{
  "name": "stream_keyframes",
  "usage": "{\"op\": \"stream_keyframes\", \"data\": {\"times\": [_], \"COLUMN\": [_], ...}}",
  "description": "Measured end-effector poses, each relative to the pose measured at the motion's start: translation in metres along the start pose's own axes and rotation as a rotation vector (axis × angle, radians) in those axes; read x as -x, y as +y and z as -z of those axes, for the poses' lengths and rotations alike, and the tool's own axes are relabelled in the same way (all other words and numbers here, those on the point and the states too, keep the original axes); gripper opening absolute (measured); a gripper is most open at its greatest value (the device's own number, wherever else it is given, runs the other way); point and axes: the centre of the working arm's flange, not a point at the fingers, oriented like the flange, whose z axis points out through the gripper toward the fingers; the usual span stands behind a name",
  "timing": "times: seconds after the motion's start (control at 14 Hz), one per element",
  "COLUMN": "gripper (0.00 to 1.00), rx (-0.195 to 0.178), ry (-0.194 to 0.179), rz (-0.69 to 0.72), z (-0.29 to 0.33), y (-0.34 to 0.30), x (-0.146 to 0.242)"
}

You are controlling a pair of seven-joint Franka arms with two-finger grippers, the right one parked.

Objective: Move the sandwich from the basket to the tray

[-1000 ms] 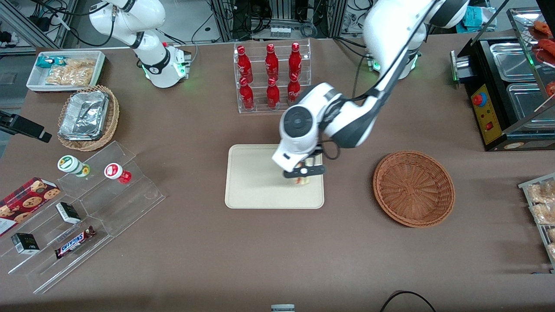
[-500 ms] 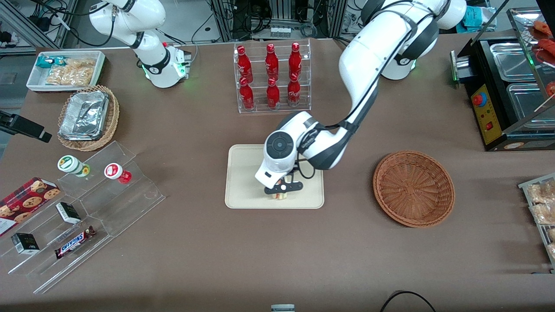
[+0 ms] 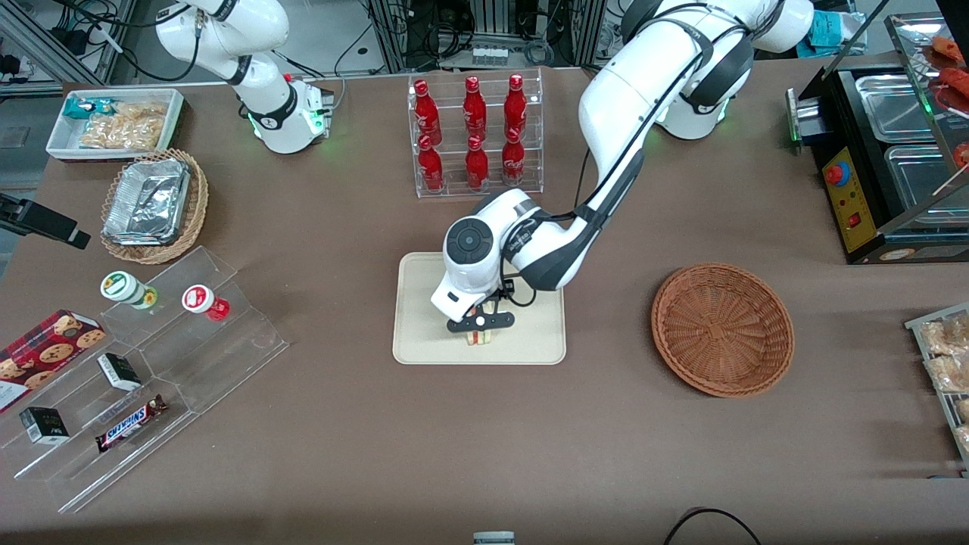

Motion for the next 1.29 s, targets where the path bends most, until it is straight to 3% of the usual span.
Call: {"op": "stream_keyframes", "data": {"times": [0.14,0.36,0.5,0.64,0.86,1.14,1.29], "gripper": [1.0,1.0,1.0,1.0,1.0,1.0,1.0], "rx": [-0.015,-0.079,-0.145,-0.178,-0.197,-0.216,-0.206], "ry": [0.017,0.012,-0.027,-0.041,-0.054,-0.129,-0.151], "rz": [0.016,0.038,0.014,0.022,-0.008,-0.04,-0.036], "z": [0.031,0.119,0.182,0.231,0.274,0.303,0.33], "y": [-0.009,-0.048,-0.095,-0.15,-0.249,-0.371,-0.414], "x": [-0.01,-0.023,-0.028,-0.031,-0.036,-0.039,-0.031]}}
